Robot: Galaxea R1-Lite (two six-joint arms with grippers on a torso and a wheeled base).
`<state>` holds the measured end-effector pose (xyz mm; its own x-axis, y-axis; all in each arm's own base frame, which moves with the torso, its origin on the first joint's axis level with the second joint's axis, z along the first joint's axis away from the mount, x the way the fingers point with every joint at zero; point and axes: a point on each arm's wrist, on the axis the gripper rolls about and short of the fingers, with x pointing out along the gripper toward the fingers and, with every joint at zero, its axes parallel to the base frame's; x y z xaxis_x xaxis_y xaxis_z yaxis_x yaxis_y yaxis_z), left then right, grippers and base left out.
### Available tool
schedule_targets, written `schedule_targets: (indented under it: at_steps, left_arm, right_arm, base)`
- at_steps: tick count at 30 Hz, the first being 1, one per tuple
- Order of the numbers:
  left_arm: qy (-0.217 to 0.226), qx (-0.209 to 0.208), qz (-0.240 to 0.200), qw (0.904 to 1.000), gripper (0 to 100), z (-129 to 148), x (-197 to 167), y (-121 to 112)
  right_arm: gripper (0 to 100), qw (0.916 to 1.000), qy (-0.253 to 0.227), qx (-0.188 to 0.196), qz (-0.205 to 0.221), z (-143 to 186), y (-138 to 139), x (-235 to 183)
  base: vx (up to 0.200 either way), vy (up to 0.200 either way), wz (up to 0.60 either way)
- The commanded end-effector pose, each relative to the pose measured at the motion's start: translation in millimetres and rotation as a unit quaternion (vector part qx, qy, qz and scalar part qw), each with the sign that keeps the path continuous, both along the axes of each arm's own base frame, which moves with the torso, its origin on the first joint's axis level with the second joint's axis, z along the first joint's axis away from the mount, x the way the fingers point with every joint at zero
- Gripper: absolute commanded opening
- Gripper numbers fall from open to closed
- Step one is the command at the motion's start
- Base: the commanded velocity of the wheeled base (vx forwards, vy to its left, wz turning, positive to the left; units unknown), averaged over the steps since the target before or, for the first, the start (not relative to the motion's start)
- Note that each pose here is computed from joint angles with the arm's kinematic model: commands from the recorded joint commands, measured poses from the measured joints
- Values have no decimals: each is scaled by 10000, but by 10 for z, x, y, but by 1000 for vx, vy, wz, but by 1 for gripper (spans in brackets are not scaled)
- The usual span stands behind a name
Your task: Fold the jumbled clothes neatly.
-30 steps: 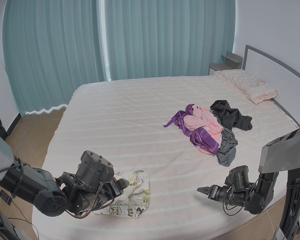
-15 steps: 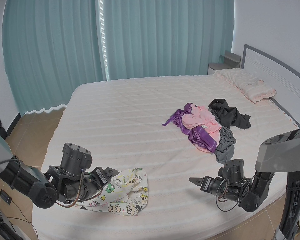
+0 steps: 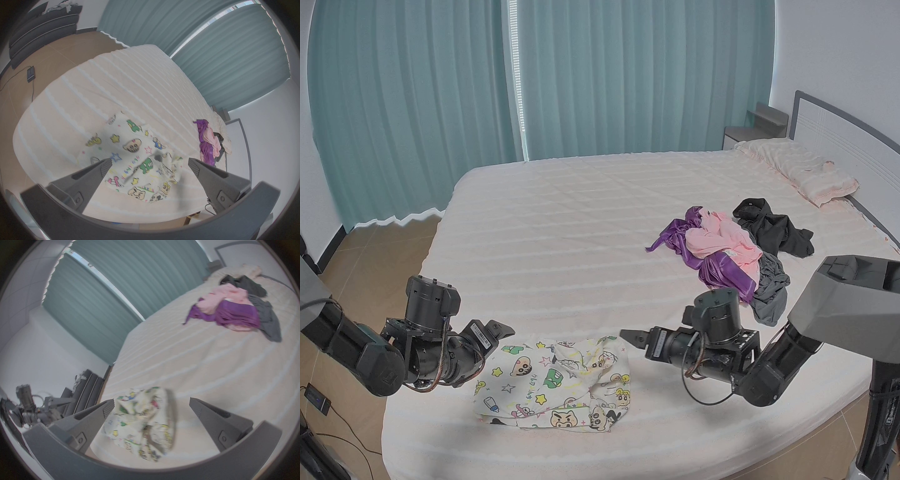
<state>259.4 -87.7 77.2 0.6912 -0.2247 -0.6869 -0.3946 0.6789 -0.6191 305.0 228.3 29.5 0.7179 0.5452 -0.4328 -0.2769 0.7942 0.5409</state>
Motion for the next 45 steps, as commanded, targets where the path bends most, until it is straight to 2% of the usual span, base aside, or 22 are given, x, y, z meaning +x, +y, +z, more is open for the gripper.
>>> schedule_targets:
  at_steps: [1, 4, 7, 8, 10, 13, 18, 27, 30, 31, 39, 42, 45]
  left_arm:
    - [267, -124, 57, 9996, 100, -136, 88, 97]
    - [358, -108, 44, 9993, 100, -188, 100, 97]
    - [387, -100, 37, 9992, 100, -205, 102, 92]
    - [417, -91, 38, 9991, 100, -224, 109, 90]
    - [424, -89, 38, 9991, 100, -233, 123, 86]
    - [461, -78, 39, 9989, 100, -254, 126, 85]
    - [477, -79, 34, 9988, 100, -263, 128, 84]
    - [474, -69, 15, 9989, 100, -258, 114, 84]
    - [474, -69, 15, 9989, 100, -262, 116, 83]
    - [481, -67, 23, 9988, 100, -263, 116, 88]
    - [518, -57, 2, 9986, 100, -280, 101, 91]
    - [531, -47, 8, 9986, 100, -287, 98, 93]
    - [529, -42, 5, 9986, 100, -285, 93, 90]
  right_arm:
    - [100, 9969, -321, -355, 626, -51, 457, 47]
    - [100, 9938, -280, -602, 890, -169, 595, 16]
    - [100, 9907, -309, -816, 1041, -279, 621, 14]
    - [100, 9873, -357, -1005, 1180, -387, 642, -2]
    - [100, 9847, -382, -1073, 1318, -438, 664, -29]
    - [100, 9811, -432, -979, 1609, -480, 728, -79]
    - [100, 9768, -528, -1101, 1758, -557, 783, -108]
    - [100, 9735, -744, -1163, 1825, -628, 877, -16]
    - [100, 9694, -802, -1322, 1907, -668, 879, -14]
    - [0, 9691, -791, -1345, 1910, -692, 874, -9]
    - [0, 9697, -760, -1411, 1845, -728, 810, 14]
    - [0, 9714, -754, -1471, 1705, -657, 742, -9]
    - [0, 9710, -555, -1583, 1702, -633, 608, -143]
  base:
    - [0, 0, 0]
    - [0, 0, 0]
    - [0, 0, 0]
    - [0, 0, 0]
    - [0, 0, 0]
    - [0, 0, 0]
    - [0, 0, 0]
    - [0, 0, 0]
    - [0, 0, 0]
    - [0, 0, 0]
    - [0, 0, 0]
    - [0, 0, 0]
    - [0, 0, 0]
